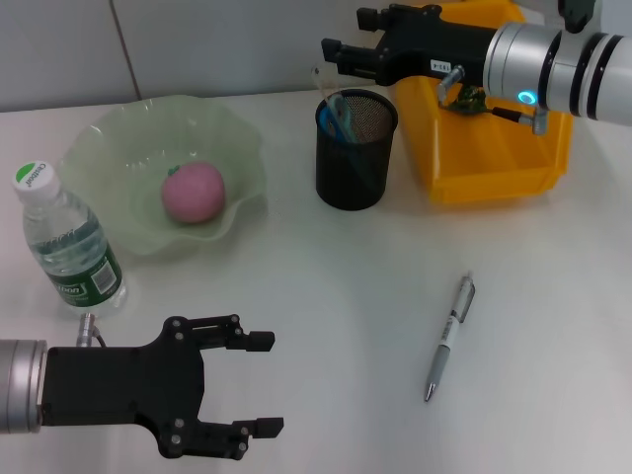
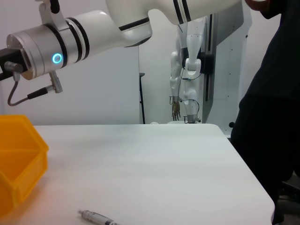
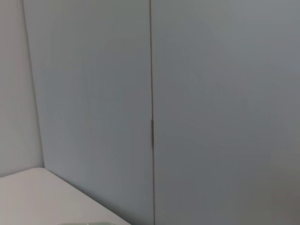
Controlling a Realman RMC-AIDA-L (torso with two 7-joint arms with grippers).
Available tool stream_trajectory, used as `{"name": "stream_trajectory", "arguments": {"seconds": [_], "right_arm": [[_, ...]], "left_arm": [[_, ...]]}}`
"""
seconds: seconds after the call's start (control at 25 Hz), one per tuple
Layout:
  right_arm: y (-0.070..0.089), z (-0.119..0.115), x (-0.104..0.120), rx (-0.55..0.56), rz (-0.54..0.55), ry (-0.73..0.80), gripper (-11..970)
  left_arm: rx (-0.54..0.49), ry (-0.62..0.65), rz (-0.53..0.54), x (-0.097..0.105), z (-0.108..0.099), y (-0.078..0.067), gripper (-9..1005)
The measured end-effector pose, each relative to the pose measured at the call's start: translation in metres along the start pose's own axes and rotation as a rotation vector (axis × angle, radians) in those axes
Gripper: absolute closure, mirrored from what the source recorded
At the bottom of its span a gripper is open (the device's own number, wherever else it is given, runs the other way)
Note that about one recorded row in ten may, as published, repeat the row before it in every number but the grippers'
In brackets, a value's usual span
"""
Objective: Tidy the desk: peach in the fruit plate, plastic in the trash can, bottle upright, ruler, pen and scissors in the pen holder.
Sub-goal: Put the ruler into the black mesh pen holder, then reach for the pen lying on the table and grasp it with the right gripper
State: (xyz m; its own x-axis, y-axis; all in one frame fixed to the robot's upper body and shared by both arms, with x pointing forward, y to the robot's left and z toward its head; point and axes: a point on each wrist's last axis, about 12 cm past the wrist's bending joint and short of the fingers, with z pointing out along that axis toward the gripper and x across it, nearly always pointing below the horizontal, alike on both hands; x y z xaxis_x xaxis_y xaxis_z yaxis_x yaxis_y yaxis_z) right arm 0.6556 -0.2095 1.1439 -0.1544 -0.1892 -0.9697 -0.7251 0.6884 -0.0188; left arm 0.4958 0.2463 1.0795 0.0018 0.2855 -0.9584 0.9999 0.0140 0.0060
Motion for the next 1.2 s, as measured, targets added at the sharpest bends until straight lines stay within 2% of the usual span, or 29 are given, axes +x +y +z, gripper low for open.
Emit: {"name": "stream_trajectory", "arguments": {"seconds": [0.2,0.52,0.76,0.88,0.92,0.96,1.2], "right_arm": [[0.000,-0.001,-0.001,-0.001,-0.003,-0.005,266],[-0.003,-0.008,-0.007,0.003,-0.006,-0.034,265],[-0.001,-0.029,-0.021,-0.052,0.034,-0.095,265],[0.002,-0.045,-0.032,-0.119,0.053,-0.125,265],[0.005,-0.055,-0.039,-0.173,0.061,-0.130,265],[0.005,-0.055,-0.039,-0.173,0.061,-0.130,266],[0.011,-0.082,-0.049,-0.347,0.075,-0.073,266]], "left_arm": [[0.000,0.000,0.002,0.000,0.000,0.000,209],[-0.001,-0.002,0.001,0.000,0.000,0.000,209],[-0.018,-0.017,-0.012,-0.001,-0.001,0.001,209],[-0.050,-0.045,-0.032,0.000,-0.003,0.001,209],[-0.056,-0.057,-0.040,0.001,-0.003,0.000,209],[-0.064,-0.075,-0.048,0.001,-0.002,0.000,209],[-0.087,-0.137,-0.062,0.001,-0.004,-0.006,210]]}}
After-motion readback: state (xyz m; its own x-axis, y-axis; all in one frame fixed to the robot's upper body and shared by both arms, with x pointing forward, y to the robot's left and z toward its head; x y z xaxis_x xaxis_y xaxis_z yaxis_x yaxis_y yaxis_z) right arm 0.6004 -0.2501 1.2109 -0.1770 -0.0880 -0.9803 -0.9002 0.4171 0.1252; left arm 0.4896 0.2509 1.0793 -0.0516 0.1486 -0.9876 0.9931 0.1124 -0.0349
